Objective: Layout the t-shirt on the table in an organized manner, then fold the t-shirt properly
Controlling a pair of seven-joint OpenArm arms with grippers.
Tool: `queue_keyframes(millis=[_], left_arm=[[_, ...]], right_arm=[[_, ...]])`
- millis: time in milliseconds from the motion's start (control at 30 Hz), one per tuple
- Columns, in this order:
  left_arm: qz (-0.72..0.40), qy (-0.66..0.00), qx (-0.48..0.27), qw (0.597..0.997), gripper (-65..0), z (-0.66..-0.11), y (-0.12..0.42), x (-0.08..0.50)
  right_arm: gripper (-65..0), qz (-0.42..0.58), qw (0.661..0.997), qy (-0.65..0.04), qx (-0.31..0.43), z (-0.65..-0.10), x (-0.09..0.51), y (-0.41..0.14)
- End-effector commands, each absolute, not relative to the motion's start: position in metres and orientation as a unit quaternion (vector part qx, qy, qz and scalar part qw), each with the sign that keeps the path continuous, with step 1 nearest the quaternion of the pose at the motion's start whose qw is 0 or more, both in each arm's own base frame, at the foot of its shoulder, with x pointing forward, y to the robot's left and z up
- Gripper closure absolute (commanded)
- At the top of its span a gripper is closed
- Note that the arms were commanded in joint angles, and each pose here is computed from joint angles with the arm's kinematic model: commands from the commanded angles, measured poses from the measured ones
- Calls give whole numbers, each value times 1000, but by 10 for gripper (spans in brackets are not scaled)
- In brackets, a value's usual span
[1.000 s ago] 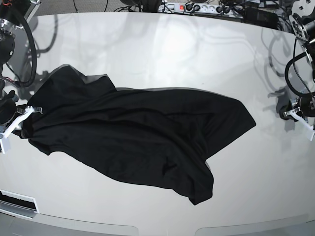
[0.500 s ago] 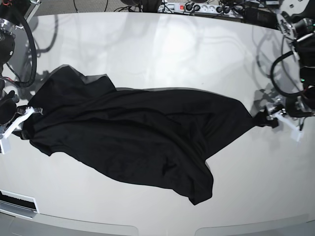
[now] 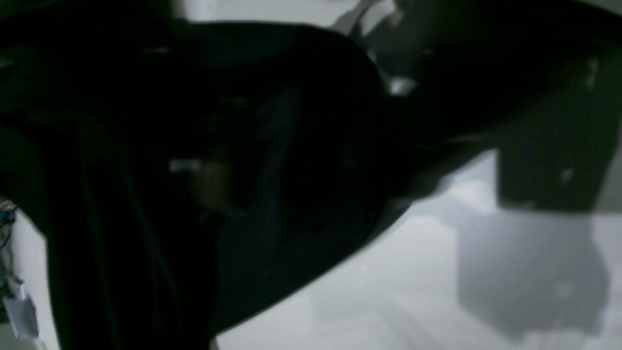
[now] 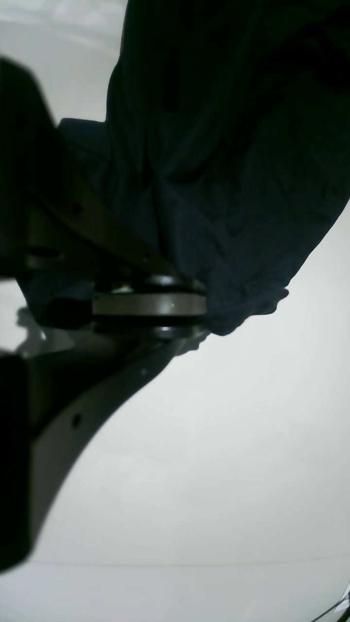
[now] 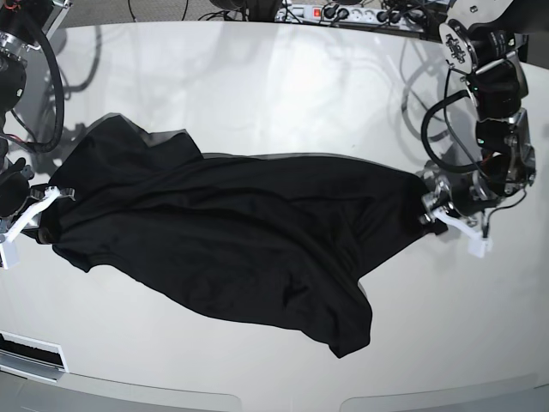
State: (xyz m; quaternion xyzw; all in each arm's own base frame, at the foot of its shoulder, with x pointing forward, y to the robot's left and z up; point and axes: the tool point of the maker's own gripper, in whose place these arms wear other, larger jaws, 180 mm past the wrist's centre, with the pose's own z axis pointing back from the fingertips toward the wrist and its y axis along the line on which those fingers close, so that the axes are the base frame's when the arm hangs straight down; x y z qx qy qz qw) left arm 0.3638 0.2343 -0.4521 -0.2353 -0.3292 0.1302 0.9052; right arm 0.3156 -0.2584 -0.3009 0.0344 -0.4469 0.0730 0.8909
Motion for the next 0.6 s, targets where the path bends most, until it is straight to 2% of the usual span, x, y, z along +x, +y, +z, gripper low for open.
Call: queue_keyframes(millis=[0, 33, 100, 200, 233, 267, 400, 567], left_arm=[[126, -332, -229, 906, -115, -447, 238, 369], [125, -332, -229, 906, 0, -446, 239, 369], [124, -334, -228, 906, 0, -445, 241, 370], [121, -330, -225, 909, 0, -442, 245, 371], [119, -328, -224, 910, 0, -441, 246, 371], [119, -328, -222, 910, 0, -441, 248, 371], [118, -326, -216, 913, 0, -440, 255, 370], [119, -331, -217, 910, 0, -436, 256, 373]], right_arm=[[0, 79, 876, -475, 33, -282, 324, -259], [0, 79, 875, -476, 35, -281, 324, -259], [-15, 78, 873, -481, 39, -279, 326, -258], [-239, 47, 871, -487, 26, -274, 332, -267], [-297, 33, 868, -495, 18, -269, 336, -272], [-328, 19, 866, -501, 4, -265, 339, -279], [-332, -30, 857, -512, -56, -249, 352, -307], [-332, -43, 855, -515, -39, -237, 357, -309]])
